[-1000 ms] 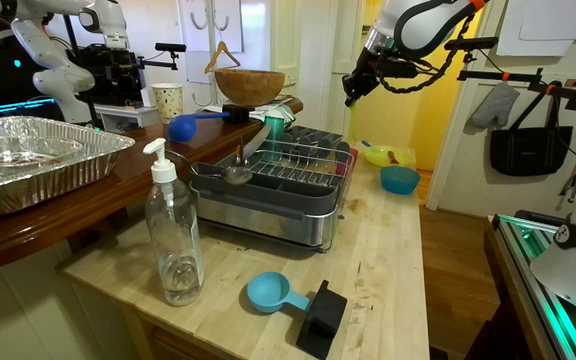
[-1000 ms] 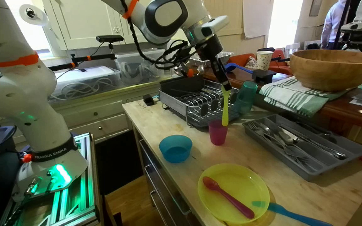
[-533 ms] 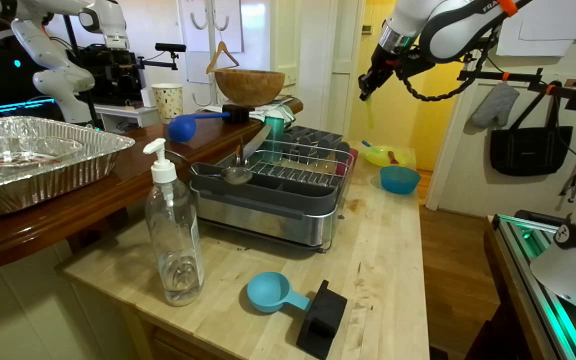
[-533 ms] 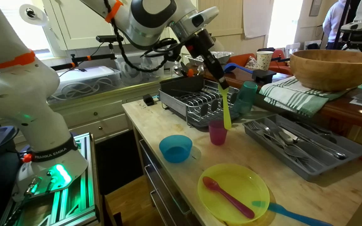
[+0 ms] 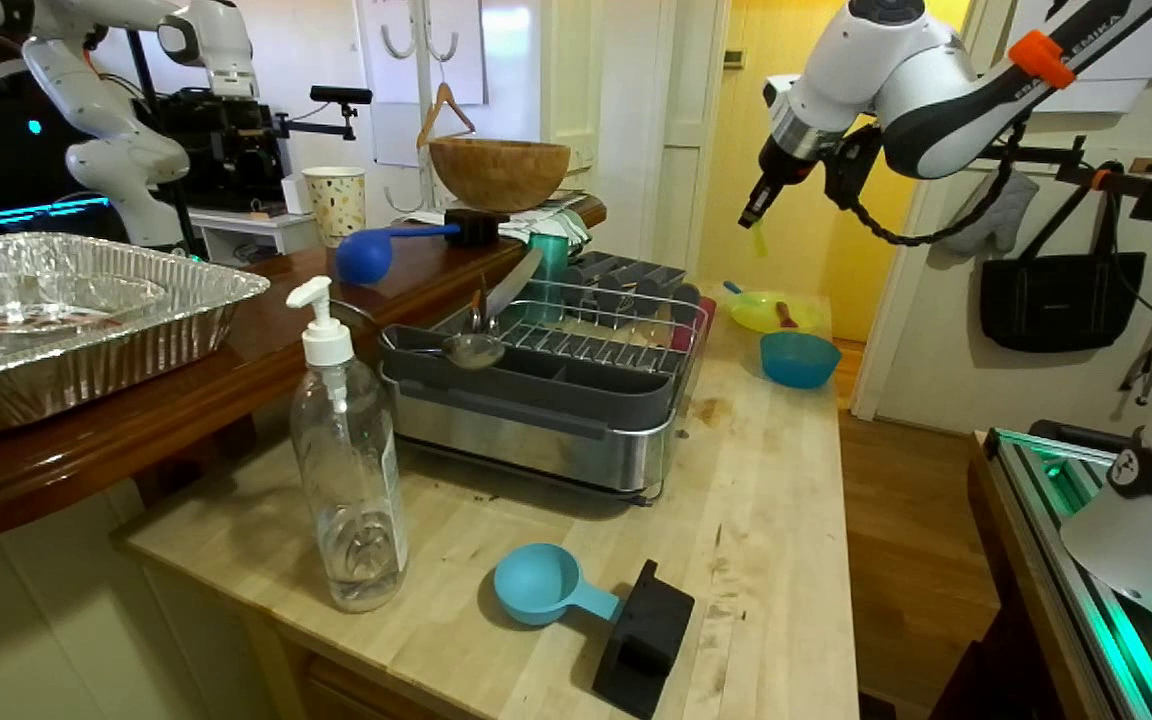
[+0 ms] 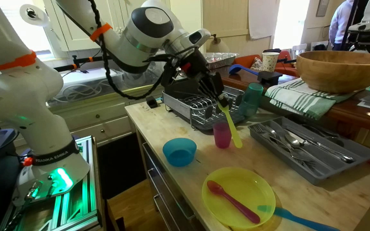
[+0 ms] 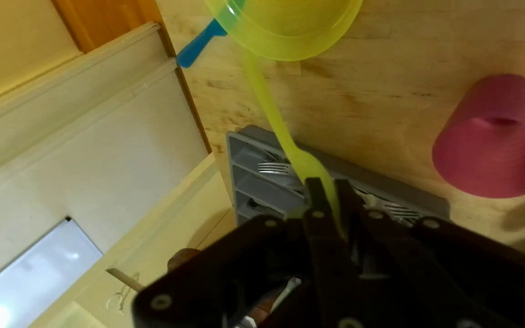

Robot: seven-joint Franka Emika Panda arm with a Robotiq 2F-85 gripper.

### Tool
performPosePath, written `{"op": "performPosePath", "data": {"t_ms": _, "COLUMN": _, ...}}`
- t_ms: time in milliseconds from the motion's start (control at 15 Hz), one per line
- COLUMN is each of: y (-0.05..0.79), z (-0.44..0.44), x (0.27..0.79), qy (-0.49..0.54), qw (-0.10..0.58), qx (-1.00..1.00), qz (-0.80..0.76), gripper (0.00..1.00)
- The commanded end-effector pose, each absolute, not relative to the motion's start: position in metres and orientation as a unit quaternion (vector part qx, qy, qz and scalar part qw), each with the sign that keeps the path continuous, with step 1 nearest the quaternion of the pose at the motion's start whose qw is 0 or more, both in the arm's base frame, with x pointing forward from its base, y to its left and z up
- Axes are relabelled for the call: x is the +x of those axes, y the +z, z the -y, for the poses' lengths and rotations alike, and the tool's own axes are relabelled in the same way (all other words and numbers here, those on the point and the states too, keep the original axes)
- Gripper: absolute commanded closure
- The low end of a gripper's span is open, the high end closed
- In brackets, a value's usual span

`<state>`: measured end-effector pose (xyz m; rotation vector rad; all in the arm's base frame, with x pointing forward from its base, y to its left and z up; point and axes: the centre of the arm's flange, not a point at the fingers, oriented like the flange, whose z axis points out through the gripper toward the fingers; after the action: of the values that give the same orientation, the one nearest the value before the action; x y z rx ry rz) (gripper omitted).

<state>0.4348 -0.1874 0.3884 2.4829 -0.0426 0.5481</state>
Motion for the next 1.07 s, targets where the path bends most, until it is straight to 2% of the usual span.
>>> {"op": "performPosePath", "data": {"t_ms": 0, "y": 0.35, "z": 0.192, "x": 0.425, "qy": 0.217, "qw": 0.309, "qx": 0.924, "qz": -0.062, "gripper": 0.98}}
{"op": "performPosePath", "data": {"t_ms": 333, "y": 0.321, "z": 0.202, "x": 0.417, "qy": 0.202, "qw": 0.3, "qx": 0.918, "qz": -0.164, "gripper": 0.98}}
{"op": "performPosePath", "data": {"t_ms": 1000, "y": 0.276, "z": 0.236, "x": 0.406, "qy": 0.13, "qw": 0.346, "qx": 0.896, "qz": -0.246, "gripper": 0.98}}
